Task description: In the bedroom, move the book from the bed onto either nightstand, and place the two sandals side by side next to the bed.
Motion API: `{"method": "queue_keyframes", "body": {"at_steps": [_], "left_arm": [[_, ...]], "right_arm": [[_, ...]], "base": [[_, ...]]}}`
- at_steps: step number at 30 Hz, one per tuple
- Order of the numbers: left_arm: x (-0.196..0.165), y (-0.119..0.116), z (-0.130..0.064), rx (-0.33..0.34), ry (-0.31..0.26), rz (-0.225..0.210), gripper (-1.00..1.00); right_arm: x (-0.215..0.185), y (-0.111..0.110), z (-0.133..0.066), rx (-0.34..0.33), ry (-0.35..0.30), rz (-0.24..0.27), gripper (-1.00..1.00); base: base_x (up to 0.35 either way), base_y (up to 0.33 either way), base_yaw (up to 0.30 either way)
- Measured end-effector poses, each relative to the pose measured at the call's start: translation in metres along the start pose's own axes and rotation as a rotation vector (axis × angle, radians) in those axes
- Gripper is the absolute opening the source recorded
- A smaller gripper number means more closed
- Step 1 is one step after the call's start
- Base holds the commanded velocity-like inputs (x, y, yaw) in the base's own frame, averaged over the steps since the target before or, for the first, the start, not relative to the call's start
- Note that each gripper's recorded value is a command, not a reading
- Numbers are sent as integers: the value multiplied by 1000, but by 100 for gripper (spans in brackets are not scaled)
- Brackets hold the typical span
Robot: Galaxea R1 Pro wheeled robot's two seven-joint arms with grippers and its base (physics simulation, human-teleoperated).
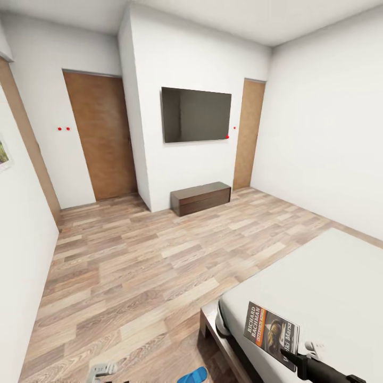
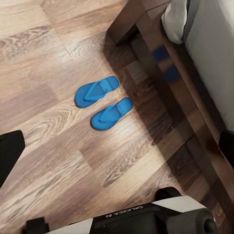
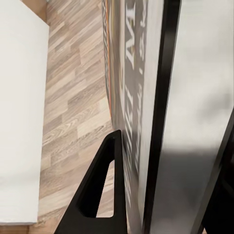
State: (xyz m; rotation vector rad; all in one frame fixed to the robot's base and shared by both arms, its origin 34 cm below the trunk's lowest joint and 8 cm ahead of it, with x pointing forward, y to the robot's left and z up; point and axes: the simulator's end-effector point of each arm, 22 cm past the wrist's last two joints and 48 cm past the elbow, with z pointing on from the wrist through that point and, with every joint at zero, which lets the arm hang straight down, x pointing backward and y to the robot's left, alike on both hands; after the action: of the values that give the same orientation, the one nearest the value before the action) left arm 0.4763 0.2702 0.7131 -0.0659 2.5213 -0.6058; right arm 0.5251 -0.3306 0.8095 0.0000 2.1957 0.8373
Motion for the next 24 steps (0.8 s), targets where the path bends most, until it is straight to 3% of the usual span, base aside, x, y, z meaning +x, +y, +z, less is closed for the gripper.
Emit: {"method": "queue_keyframes", "body": {"at_steps": [24], "left_arm": [[1,0,0,0,1,-1,100]], "right_arm": [[0,0,0,0,1,0,-100]], "base": [[0,0,260]]}}
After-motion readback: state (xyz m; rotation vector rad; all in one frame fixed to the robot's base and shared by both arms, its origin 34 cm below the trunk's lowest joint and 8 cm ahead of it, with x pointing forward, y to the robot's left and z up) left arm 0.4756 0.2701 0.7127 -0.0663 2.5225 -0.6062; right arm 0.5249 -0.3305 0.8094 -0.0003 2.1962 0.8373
